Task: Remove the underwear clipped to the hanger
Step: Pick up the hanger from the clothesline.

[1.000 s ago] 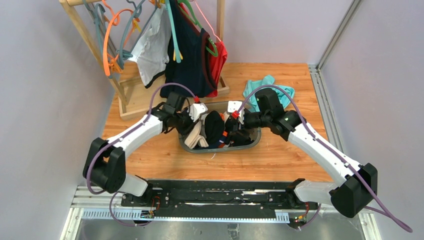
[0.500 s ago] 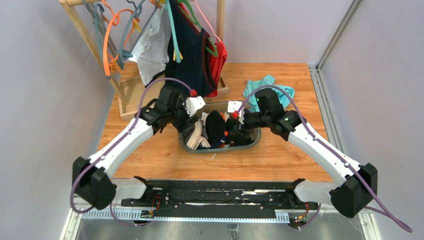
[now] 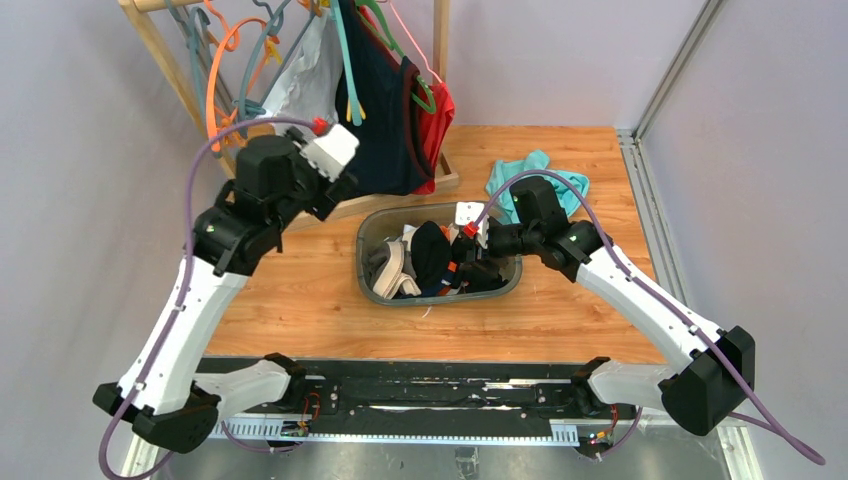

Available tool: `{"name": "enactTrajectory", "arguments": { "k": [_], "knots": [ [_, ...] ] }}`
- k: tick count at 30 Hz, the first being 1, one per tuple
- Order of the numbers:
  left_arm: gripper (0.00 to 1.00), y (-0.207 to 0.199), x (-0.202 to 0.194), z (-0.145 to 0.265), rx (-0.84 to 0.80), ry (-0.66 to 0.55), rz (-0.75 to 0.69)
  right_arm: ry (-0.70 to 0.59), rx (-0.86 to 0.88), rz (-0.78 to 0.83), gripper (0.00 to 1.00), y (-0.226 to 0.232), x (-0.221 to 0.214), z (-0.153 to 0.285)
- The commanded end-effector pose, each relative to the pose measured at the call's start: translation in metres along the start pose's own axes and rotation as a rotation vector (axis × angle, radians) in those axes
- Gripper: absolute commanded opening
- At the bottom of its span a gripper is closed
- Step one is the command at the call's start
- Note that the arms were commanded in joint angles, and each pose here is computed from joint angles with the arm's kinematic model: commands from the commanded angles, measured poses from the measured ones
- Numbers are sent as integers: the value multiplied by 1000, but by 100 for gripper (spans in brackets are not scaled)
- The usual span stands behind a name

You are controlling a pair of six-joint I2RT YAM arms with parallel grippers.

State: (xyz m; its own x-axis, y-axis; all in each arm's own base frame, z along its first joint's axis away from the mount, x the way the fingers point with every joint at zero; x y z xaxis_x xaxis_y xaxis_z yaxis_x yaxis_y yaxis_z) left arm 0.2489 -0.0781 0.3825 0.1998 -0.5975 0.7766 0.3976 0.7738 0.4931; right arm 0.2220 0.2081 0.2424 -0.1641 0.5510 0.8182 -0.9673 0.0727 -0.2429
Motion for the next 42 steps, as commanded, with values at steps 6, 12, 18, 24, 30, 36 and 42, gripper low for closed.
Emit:
{"name": "enactTrajectory", "arguments": {
  "k": [6,12,18,24,30,36,42],
  "knots": [
    [85,90,52,35,268,-81,192,-24,38,12,54,10,6,0],
    [83,118,66,17,302,-88,281,-26,45,12,54,11,6,-1],
    [81,139,60,-1,317,-80,346,-27,52,11,54,12,5,-2],
    [81,154,53,-19,365,-62,363,-21,53,8,55,12,4,-3],
    [81,164,49,-34,417,-36,351,-16,50,8,54,11,3,-3],
    [81,171,46,-49,451,-20,334,-15,52,9,54,11,3,-4],
    [78,167,42,-66,405,9,338,-10,55,8,54,11,1,-5]
  ]
}}
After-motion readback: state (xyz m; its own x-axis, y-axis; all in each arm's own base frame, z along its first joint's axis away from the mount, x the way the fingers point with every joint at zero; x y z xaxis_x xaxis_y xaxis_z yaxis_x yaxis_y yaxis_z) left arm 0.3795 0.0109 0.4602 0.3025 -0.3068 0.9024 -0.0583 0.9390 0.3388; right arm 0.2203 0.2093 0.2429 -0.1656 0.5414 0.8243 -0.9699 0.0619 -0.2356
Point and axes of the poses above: each gripper's point midway between its finger pads, its own z axis back along the fingers, its own y axis along the line the jaws close on, x = y × z, the point moved 6 cm from there along z, back along the fingers, and after that the axes turned 2 degrees about z, right-handed, at the moved point
